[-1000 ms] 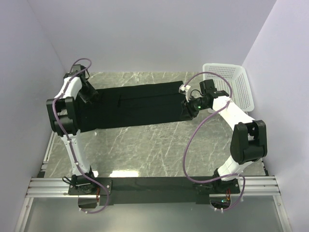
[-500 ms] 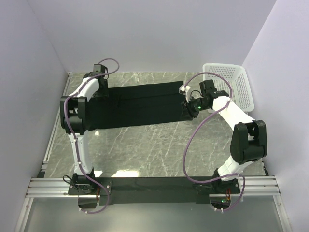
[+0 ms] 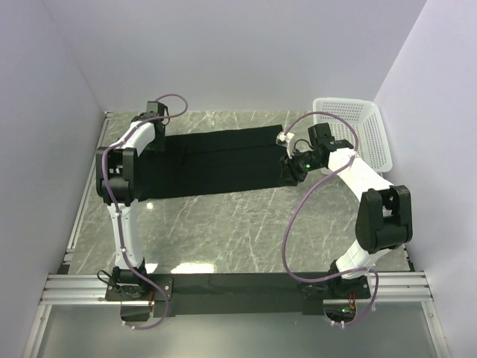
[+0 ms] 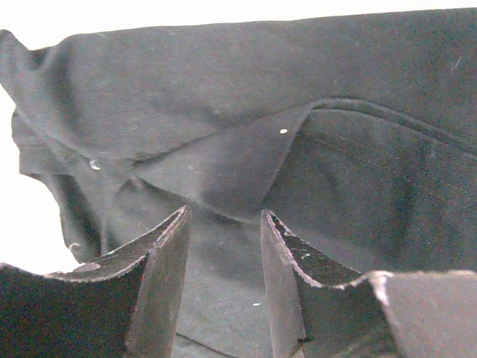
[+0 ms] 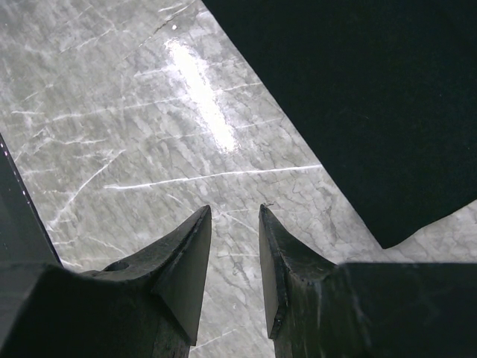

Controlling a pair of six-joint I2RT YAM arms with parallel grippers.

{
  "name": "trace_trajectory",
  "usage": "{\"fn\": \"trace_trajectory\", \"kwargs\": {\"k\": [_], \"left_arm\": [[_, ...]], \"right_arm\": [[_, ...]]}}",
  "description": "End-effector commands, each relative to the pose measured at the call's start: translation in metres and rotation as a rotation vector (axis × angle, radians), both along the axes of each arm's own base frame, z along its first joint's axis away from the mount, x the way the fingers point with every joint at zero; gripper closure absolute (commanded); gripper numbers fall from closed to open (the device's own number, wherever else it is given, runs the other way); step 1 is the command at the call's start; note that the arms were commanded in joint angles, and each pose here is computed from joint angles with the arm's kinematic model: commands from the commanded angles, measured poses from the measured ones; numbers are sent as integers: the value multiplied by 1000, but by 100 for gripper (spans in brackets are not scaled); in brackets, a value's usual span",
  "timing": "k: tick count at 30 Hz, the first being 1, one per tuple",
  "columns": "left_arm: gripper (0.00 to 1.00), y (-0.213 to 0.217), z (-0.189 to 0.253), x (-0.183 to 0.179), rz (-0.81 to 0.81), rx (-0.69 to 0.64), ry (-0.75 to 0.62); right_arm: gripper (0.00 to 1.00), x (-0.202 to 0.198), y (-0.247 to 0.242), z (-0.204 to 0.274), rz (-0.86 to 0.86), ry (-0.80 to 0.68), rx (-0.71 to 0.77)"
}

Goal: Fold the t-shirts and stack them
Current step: Fold the tshirt

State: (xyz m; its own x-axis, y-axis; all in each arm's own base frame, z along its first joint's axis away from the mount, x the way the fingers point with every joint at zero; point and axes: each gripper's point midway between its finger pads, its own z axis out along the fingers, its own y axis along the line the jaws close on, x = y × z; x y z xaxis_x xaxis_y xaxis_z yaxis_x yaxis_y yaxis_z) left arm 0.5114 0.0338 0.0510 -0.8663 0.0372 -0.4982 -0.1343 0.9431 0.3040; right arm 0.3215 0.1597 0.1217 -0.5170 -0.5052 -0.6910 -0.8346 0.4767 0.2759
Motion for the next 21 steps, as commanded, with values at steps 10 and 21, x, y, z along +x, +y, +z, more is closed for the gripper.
{"fn": "trace_trajectory", "kwargs": {"k": [10, 21], "left_arm": [[56, 1, -5, 8, -7, 70, -11], [78, 7, -3, 13, 26, 107, -27]], "right_arm": [[61, 6, 1, 8, 6, -27, 5], [61, 7, 1, 10, 4, -30, 7]]}}
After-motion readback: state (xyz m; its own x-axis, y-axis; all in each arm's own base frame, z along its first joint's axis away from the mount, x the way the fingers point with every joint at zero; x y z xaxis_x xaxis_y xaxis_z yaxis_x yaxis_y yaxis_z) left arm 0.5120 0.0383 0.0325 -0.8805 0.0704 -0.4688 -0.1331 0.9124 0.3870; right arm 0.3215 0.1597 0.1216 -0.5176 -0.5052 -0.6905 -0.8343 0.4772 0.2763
